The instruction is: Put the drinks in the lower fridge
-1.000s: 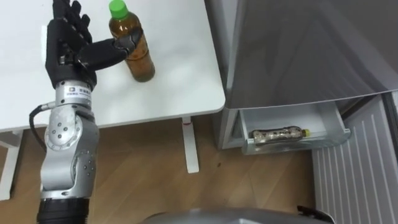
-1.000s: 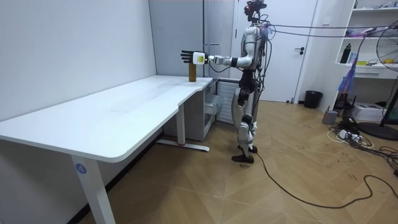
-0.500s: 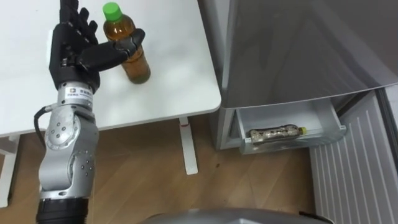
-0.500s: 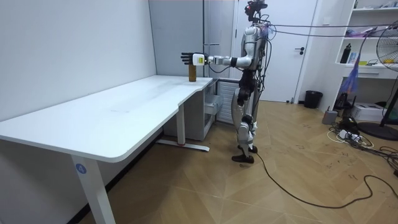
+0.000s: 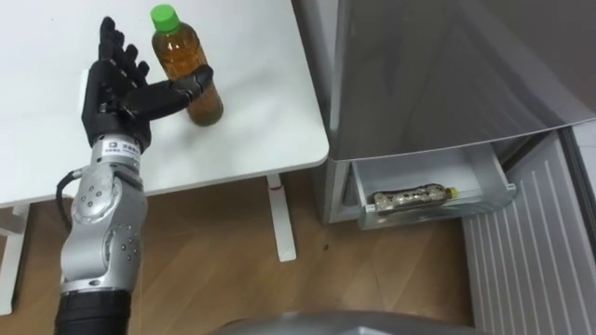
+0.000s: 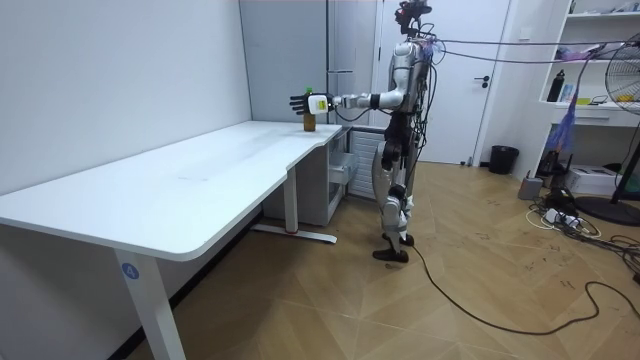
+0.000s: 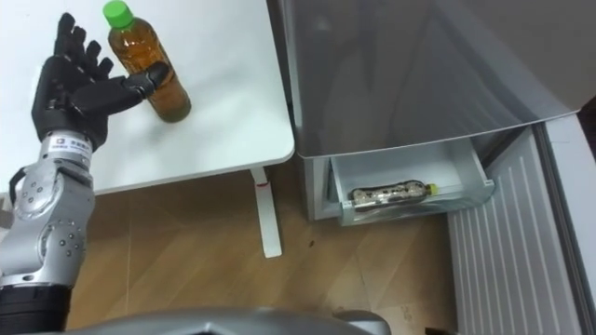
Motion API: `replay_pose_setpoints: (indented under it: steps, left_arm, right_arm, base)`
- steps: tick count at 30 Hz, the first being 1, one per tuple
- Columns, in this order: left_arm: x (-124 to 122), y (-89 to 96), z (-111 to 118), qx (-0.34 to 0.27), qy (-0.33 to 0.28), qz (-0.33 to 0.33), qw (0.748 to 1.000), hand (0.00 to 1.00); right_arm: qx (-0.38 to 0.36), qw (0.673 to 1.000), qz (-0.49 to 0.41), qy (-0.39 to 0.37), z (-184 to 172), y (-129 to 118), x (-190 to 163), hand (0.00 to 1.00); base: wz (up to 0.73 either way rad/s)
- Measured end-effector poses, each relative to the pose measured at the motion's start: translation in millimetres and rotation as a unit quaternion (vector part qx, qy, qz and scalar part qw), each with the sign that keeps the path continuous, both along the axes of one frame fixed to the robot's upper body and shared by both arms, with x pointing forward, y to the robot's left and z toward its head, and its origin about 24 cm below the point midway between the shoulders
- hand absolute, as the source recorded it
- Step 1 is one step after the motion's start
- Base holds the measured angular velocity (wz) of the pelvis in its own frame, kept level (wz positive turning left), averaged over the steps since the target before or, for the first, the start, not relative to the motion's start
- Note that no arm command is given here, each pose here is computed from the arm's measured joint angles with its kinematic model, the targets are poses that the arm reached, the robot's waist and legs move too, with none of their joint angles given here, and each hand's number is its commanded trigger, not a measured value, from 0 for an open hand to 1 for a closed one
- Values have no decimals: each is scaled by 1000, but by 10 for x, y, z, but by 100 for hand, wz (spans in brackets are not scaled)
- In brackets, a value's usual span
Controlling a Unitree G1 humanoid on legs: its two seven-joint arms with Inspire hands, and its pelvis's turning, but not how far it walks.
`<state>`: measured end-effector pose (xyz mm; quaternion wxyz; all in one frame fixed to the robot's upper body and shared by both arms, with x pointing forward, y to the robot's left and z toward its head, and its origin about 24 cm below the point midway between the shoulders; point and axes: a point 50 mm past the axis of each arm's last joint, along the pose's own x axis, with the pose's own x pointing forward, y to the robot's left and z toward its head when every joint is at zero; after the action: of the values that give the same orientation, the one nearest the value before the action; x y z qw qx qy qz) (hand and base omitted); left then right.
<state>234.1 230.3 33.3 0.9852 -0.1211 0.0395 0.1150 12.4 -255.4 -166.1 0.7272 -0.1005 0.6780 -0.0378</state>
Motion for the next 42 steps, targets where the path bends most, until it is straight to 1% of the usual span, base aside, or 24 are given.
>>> replay_pose_setpoints:
  steps: [4, 11, 17, 22, 26, 33, 42]
  left_arm:
    - [-5, 2, -57, -2, 13, -7, 1000, 0]
    - [-3, 4, -77, 1, 26, -12, 1000, 0]
    - [26, 44, -29, 14, 21, -17, 1000, 0]
    - [146, 61, 87, 32, 8, -26, 999, 0]
    - [211, 49, 112, 33, 5, -34, 999, 0]
    - [251, 48, 70, 29, 14, -40, 999, 0]
    - [251, 50, 61, 29, 16, -40, 999, 0]
  right_arm:
    - [-6, 1000, 28, 14, 1, -7, -13, 0]
    - [-1, 998, 46, 33, 2, -15, -25, 0]
    - [4, 998, 51, 44, 1, -12, -41, 0]
    - [10, 998, 39, 56, 4, -18, -64, 0]
    - [10, 998, 39, 57, 4, -18, -77, 0]
    - [11, 996, 60, 67, 5, -20, -107, 0]
    - [10, 996, 59, 70, 5, -19, -132, 0]
  base:
    - [0]
    - [0]
    - [0]
    - [0]
    - [0]
    - [0]
    - [0]
